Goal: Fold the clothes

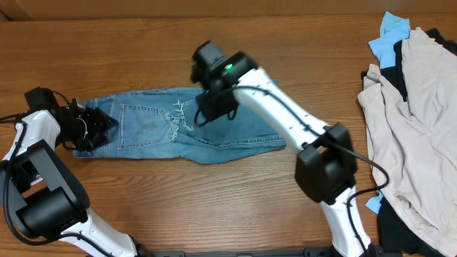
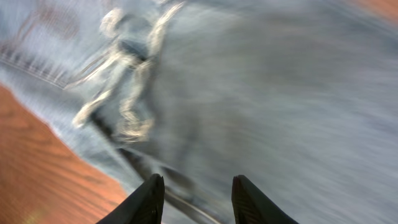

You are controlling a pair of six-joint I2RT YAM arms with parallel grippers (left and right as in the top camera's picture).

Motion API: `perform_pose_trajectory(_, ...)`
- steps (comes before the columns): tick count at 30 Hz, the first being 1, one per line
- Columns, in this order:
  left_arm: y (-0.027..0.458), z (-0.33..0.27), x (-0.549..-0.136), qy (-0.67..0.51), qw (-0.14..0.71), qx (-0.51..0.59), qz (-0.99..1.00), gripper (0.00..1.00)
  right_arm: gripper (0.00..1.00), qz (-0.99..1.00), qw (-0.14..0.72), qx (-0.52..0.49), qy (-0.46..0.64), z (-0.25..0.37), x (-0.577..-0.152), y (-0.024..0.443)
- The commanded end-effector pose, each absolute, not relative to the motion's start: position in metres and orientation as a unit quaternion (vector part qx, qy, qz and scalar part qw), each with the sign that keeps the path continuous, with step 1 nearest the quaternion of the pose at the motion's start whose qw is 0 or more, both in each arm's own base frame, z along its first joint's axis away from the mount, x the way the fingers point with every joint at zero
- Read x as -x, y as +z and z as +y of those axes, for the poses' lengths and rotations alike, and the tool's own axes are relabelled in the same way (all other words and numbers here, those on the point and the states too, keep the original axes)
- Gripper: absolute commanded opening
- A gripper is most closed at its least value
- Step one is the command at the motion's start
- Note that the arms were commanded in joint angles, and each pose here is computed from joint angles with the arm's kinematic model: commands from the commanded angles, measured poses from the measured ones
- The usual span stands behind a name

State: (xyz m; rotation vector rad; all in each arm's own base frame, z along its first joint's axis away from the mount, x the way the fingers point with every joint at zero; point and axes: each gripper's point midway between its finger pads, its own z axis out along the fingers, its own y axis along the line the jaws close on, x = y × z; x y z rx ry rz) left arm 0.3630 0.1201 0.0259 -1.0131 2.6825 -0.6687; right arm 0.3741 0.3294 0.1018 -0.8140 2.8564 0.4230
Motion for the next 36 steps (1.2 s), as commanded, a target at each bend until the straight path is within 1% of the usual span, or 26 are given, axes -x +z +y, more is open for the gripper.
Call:
perform_pose_trajectory(1, 0.069, 0.129, -0.376, -0.204, 0.166, 0.296, 0.918, 0.71, 0.39, 0.959, 0.105, 0.224, 0.135, 0.286, -0.397, 0.146)
perform_pose_trajectory(2, 0.075, 0.133, -0.376, -0.191, 0.176, 0.295, 0.919, 0.78, 0.39, 0.963, 0.097, 0.216, 0.131, 0.278, -0.398, 0.145)
perform_pose_trajectory(3, 0.083, 0.141, -0.377, -0.166, 0.192, 0.293, 0.922, 0.96, 0.41, 0.967, 0.087, 0.204, 0.126, 0.265, -0.399, 0.143)
perform_pose_trajectory(4, 0.086, 0.146, -0.377, -0.151, 0.200, 0.294, 0.922, 1.00, 0.43, 0.969, 0.084, 0.197, 0.124, 0.259, -0.401, 0.143)
perform_pose_trajectory(8, 0.085, 0.154, -0.384, -0.133, 0.219, 0.261, 0.931, 1.00, 0.46, 0.974, 0.078, 0.173, 0.123, 0.247, -0.405, 0.142)
perform_pose_trajectory(12, 0.055, 0.171, -0.383, -0.093, 0.196, 0.272, 0.937, 1.00, 0.45, 0.975, 0.070, 0.172, 0.120, 0.245, -0.402, 0.141)
perform_pose_trajectory(17, 0.048, 0.193, -0.386, -0.039, 0.205, 0.282, 0.937, 1.00, 0.45, 0.976, 0.066, 0.172, 0.118, 0.244, -0.400, 0.141)
perform_pose_trajectory(21, 0.042, 0.206, -0.381, -0.001, 0.195, 0.290, 0.937, 0.96, 0.45, 0.976, 0.064, 0.171, 0.118, 0.244, -0.399, 0.140)
perform_pose_trajectory(23, 0.035, 0.204, -0.380, -0.009, 0.187, 0.290, 0.938, 0.95, 0.45, 0.976, 0.063, 0.171, 0.118, 0.244, -0.399, 0.140)
perform_pose_trajectory(27, 0.003, 0.199, -0.374, -0.021, 0.149, 0.302, 0.941, 0.94, 0.45, 0.977, 0.061, 0.170, 0.117, 0.243, -0.397, 0.140)
perform_pose_trajectory(30, -0.016, 0.187, -0.373, -0.056, 0.130, 0.301, 0.943, 0.89, 0.45, 0.977, 0.060, 0.170, 0.117, 0.243, -0.397, 0.140)
perform_pose_trajectory(32, -0.023, 0.183, -0.373, -0.067, 0.124, 0.300, 0.943, 0.77, 0.45, 0.977, 0.058, 0.170, 0.116, 0.243, -0.396, 0.140)
perform_pose_trajectory(33, -0.023, 0.183, -0.373, -0.067, 0.124, 0.300, 0.943, 0.65, 0.45, 0.977, 0.058, 0.170, 0.116, 0.243, -0.396, 0.140)
perform_pose_trajectory(34, -0.023, 0.183, -0.373, -0.067, 0.125, 0.300, 0.943, 0.59, 0.45, 0.977, 0.058, 0.170, 0.116, 0.243, -0.396, 0.140)
perform_pose_trajectory(35, -0.023, 0.183, -0.374, -0.067, 0.125, 0.300, 0.943, 0.49, 0.45, 0.977, 0.058, 0.170, 0.116, 0.243, -0.396, 0.140)
perform_pose_trajectory(36, -0.023, 0.183, -0.373, -0.066, 0.125, 0.300, 0.943, 0.36, 0.45, 0.977, 0.057, 0.170, 0.116, 0.242, -0.396, 0.140)
